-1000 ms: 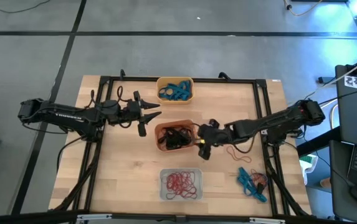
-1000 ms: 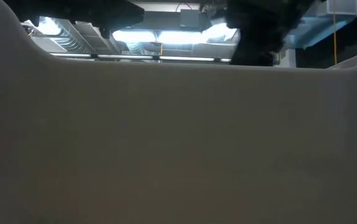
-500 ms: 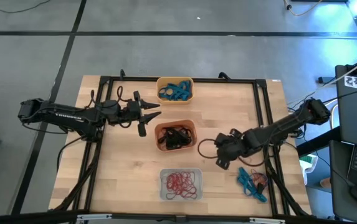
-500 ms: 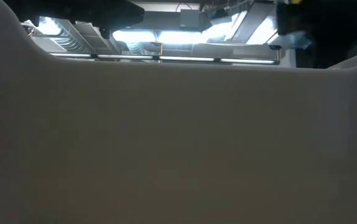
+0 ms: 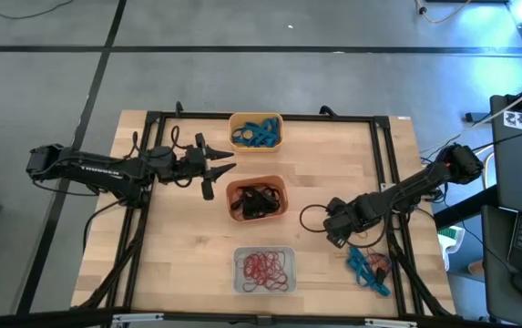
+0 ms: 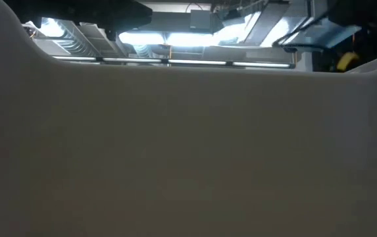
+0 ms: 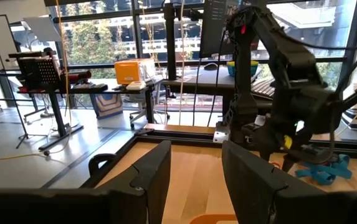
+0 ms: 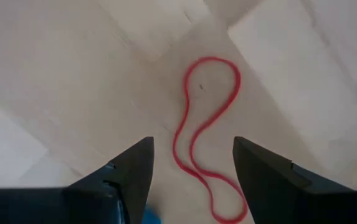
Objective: Sort rubber bands into baskets
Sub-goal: Put the red rubber band in the white bin
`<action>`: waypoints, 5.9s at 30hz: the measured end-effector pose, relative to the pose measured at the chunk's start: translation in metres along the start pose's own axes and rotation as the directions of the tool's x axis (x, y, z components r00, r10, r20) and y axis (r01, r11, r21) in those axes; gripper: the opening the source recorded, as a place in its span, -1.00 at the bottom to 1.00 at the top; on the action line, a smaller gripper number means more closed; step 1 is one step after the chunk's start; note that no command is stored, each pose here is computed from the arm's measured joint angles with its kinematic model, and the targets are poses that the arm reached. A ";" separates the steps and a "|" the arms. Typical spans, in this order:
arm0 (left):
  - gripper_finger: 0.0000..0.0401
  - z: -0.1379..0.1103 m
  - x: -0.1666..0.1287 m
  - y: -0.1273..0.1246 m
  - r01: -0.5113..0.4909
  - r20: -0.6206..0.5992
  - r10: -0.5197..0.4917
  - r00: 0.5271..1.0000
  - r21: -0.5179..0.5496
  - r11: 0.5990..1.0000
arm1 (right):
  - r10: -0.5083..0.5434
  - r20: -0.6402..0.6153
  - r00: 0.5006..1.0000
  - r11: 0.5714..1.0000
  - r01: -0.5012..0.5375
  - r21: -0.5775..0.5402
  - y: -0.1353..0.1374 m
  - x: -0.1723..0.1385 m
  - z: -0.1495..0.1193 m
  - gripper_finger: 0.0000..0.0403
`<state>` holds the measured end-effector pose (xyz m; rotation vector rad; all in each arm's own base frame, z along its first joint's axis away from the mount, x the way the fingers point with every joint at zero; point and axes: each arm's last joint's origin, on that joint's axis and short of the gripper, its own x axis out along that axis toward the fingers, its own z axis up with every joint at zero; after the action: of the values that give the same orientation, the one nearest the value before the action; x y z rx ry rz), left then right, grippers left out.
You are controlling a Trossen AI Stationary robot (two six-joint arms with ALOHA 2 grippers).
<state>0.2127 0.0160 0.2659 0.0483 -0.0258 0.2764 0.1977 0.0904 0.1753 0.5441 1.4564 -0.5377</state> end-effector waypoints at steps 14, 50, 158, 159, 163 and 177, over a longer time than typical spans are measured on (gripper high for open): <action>-0.30 0.000 0.000 0.000 0.000 0.000 0.000 1.000 0.000 1.000 | 0.033 0.022 0.999 0.995 -0.035 0.093 -0.010 0.030 -0.005 0.10; -0.30 0.000 0.000 0.000 0.000 -0.001 0.000 1.000 0.000 1.000 | 0.040 0.077 0.996 0.999 -0.039 -0.004 -0.013 0.038 -0.006 -0.98; -0.30 0.000 0.000 0.000 0.001 0.001 -0.001 1.000 -0.004 1.000 | 0.044 -0.117 0.992 0.937 -0.081 -0.340 0.035 -0.044 -0.043 -0.18; -0.30 0.000 0.000 0.000 0.001 0.001 -0.001 1.000 -0.004 1.000 | 0.036 -0.131 0.991 0.938 -0.078 -0.337 0.035 -0.043 -0.047 -0.18; -0.30 0.000 0.000 0.000 0.001 0.001 -0.001 1.000 -0.004 1.000 | 0.019 -0.184 0.983 0.942 -0.080 -0.326 0.035 -0.039 -0.066 -0.18; -0.30 0.002 0.002 -0.008 0.034 -0.009 -0.034 0.999 0.001 0.999 | -0.054 -0.116 0.992 0.919 0.004 -0.395 0.030 -0.041 -0.129 -0.18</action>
<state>0.2163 0.0091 0.2673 0.0483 -0.0155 0.2425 0.1165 0.1964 0.2119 0.2376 1.6424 -0.2219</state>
